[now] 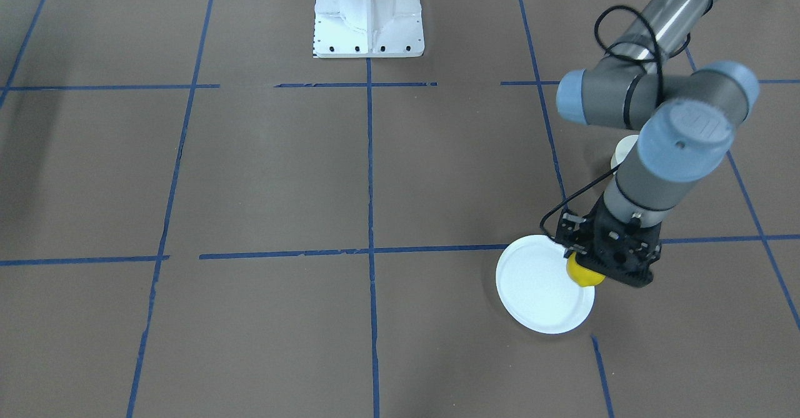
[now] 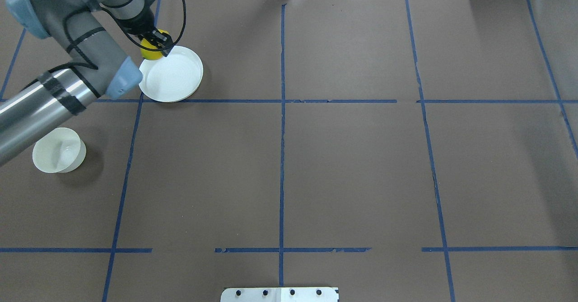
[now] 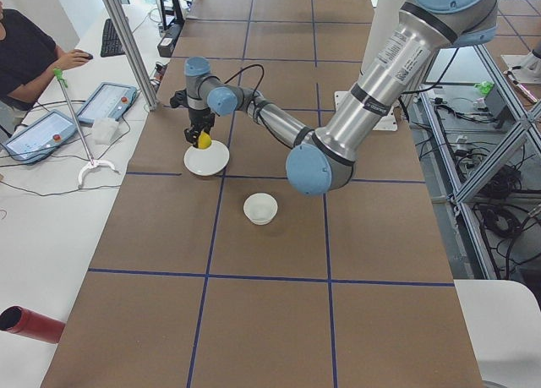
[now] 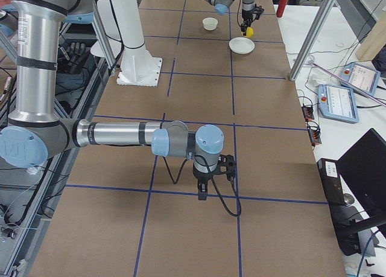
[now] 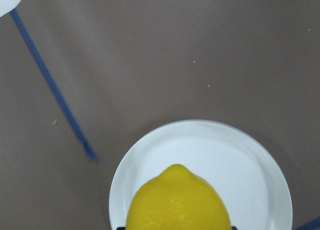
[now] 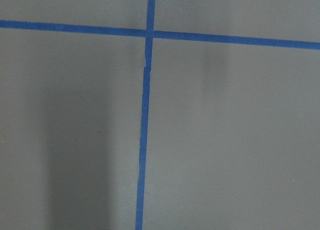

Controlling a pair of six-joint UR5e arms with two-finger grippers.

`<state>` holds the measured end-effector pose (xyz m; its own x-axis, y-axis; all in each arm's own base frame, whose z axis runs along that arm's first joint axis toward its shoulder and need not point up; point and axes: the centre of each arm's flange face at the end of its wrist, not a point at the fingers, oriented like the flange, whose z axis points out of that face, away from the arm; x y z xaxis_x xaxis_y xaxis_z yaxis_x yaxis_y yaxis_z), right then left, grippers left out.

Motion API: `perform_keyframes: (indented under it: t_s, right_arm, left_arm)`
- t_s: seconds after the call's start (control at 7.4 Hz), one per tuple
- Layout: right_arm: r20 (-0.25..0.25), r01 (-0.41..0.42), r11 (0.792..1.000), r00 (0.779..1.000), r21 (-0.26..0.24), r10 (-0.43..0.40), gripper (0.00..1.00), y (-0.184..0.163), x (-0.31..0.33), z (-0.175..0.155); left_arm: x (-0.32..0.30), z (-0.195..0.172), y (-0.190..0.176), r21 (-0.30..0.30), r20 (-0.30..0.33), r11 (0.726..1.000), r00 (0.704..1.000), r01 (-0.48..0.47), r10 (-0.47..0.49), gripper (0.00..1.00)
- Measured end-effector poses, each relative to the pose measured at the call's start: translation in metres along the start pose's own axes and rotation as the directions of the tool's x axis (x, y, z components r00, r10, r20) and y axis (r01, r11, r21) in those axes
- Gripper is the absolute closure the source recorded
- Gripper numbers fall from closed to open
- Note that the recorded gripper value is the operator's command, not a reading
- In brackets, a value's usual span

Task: Move lemon from plate to bowl
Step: 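Carry the lemon with the left gripper over the small white bowl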

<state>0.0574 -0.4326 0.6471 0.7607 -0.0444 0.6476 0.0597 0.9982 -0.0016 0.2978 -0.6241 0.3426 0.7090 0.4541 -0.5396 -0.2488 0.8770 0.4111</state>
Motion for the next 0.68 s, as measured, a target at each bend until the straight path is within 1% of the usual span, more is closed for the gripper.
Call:
perform_keyframes:
  t_s: [0.14,0.27,0.41,0.54,0.68]
  right_arm:
    - [0.0,0.0,1.0,1.0,0.0,0.0,0.0,0.0,0.0,0.0]
    - [0.0,0.0,1.0,1.0,0.0,0.0,0.0,0.0,0.0,0.0]
    - [0.0,0.0,1.0,1.0,0.0,0.0,0.0,0.0,0.0,0.0]
    - [0.0,0.0,1.0,1.0,0.0,0.0,0.0,0.0,0.0,0.0]
    - [0.0,0.0,1.0,1.0,0.0,0.0,0.0,0.0,0.0,0.0]
  left_arm:
    - [-0.021,-0.011,0.061,-0.016,0.01,1.0,1.0,0.022,-0.022,0.97]
    - [-0.042,-0.013,0.114,-0.043,0.022,0.998,0.999,0.049,-0.048,0.97]
    - [-0.06,-0.008,0.157,-0.08,0.036,0.993,0.996,0.081,-0.078,0.98]
    - [-0.071,-0.004,0.192,-0.106,0.034,0.986,0.991,0.129,-0.126,0.99]
    - [-0.077,-0.002,0.217,-0.096,0.013,0.977,0.982,0.191,-0.19,0.99]
